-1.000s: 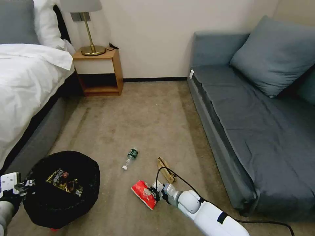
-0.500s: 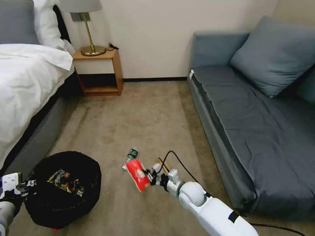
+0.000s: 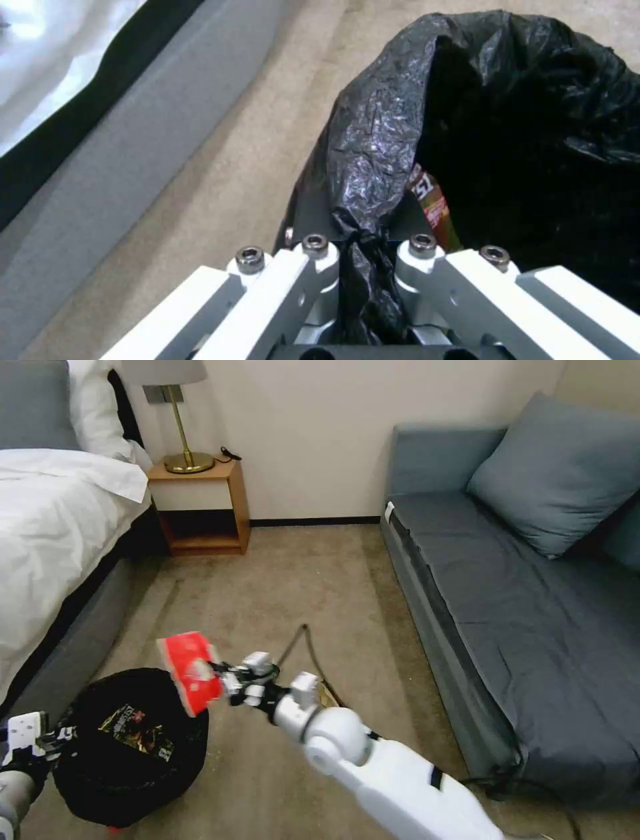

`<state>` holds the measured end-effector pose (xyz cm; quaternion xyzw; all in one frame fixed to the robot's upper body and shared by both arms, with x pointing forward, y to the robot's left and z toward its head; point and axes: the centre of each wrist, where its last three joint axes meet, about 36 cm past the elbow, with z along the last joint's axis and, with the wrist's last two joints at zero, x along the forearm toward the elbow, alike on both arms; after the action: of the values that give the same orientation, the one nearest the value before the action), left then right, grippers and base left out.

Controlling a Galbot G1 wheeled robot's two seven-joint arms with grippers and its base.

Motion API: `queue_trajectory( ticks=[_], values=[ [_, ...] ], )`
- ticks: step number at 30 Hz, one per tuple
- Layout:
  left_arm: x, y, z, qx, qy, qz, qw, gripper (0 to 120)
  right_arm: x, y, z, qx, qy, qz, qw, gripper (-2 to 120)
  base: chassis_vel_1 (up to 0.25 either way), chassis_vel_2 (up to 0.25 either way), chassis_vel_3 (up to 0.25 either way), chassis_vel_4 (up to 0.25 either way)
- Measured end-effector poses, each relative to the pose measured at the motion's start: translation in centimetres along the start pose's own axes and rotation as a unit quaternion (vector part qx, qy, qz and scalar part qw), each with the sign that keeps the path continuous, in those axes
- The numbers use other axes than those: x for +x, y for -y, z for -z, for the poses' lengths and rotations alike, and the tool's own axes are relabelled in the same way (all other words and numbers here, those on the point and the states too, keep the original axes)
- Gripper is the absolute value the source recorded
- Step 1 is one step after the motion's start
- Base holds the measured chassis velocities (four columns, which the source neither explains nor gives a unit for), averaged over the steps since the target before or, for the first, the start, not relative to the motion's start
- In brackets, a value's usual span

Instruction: Pick up the trash bin, then pick up the garbage on the floor and place it into the trash bin.

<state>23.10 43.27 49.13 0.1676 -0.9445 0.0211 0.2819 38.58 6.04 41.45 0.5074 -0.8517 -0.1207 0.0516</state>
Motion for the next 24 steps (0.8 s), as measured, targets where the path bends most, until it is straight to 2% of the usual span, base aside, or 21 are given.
queue_trajectory(
  ticks=[5,13,16,20,22,24],
  values=[
    [0.0,0.0,0.0,0.0,-0.001,0.0,1.0,6,-2.5,-2.1,-0.6,0.01,-0.005,0.008,1.0,0,0.0,0.0,0.0,0.0],
    [0.2,0.0,0.2,-0.001,0.002,-0.001,1.0,6,-3.3,-3.8,-2.0,0.029,-0.021,0.006,0.999,0,0.0,0.0,0.0,0.0],
    [0.2,0.1,0.3,-0.002,0.003,-0.002,1.0,6,-3.0,-3.8,-2.4,0.03,-0.025,0.004,0.999,6,0.0,0.0,0.0,0.0],
    [0.2,0.2,0.5,-0.002,0.006,-0.005,1.0,6,-2.1,-3.5,-2.8,0.035,-0.031,0.0,0.999,25,0.0,0.0,0.0,0.0],
    [0.2,0.2,0.5,-0.002,0.007,-0.005,1.0,6,-2.0,-3.4,-2.8,0.037,-0.031,-0.001,0.999,28,0.0,0.0,0.0,0.0],
    [0.2,0.3,0.5,-0.002,0.007,-0.006,1.0,6,-1.9,-3.5,-2.9,0.039,-0.03,-0.001,0.999,40,0.0,0.0,0.0,0.0]
  ],
)
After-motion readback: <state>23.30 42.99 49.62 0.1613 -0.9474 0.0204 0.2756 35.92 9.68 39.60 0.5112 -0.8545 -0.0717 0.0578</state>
